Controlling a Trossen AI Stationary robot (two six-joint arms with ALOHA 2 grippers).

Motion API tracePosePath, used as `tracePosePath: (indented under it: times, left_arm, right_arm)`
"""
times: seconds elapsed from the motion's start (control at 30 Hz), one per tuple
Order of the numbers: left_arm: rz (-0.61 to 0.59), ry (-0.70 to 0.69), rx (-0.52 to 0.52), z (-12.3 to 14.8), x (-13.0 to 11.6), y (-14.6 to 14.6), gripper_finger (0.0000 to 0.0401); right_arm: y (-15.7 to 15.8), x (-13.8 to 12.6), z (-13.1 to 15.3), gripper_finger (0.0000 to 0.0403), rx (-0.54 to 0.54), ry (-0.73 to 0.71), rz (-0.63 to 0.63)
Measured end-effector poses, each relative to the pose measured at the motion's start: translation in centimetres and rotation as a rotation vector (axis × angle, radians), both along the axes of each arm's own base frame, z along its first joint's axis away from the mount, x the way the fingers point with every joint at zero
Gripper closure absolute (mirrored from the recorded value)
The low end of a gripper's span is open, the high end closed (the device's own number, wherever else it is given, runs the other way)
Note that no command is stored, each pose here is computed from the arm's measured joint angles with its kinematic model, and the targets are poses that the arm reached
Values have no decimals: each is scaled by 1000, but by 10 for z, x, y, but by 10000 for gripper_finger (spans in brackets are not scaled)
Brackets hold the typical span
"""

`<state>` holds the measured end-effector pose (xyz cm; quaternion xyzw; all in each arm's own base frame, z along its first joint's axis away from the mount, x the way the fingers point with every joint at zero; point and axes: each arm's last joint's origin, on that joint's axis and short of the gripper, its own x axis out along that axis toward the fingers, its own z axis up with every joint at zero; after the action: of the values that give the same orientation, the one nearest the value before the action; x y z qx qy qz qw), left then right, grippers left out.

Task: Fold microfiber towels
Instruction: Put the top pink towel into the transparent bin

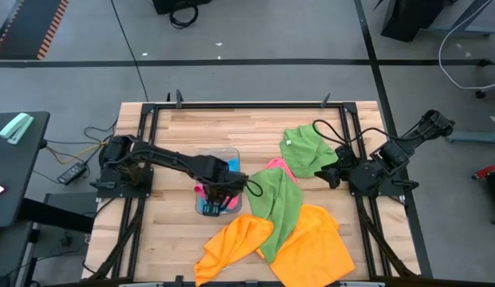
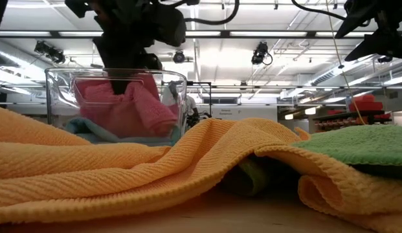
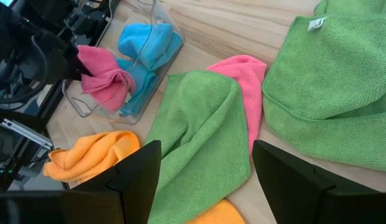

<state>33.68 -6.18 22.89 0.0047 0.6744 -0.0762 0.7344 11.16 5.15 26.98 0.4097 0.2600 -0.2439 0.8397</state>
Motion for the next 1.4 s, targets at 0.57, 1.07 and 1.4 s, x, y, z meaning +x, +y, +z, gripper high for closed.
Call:
tracePosePath:
  times: [0.57,1.07,1.4]
  left_arm:
    - [171,-69,-80,8,4,-8,156]
    - [693,-101,-233,11,20,24,184]
    - [777,-48,-191,18,32,-4,217]
  right_arm:
    - [0,0,0,141,-4,1,1]
    - [0,0,0,141,9,-2,-9]
    - [0,0,0,141,-15,6,10]
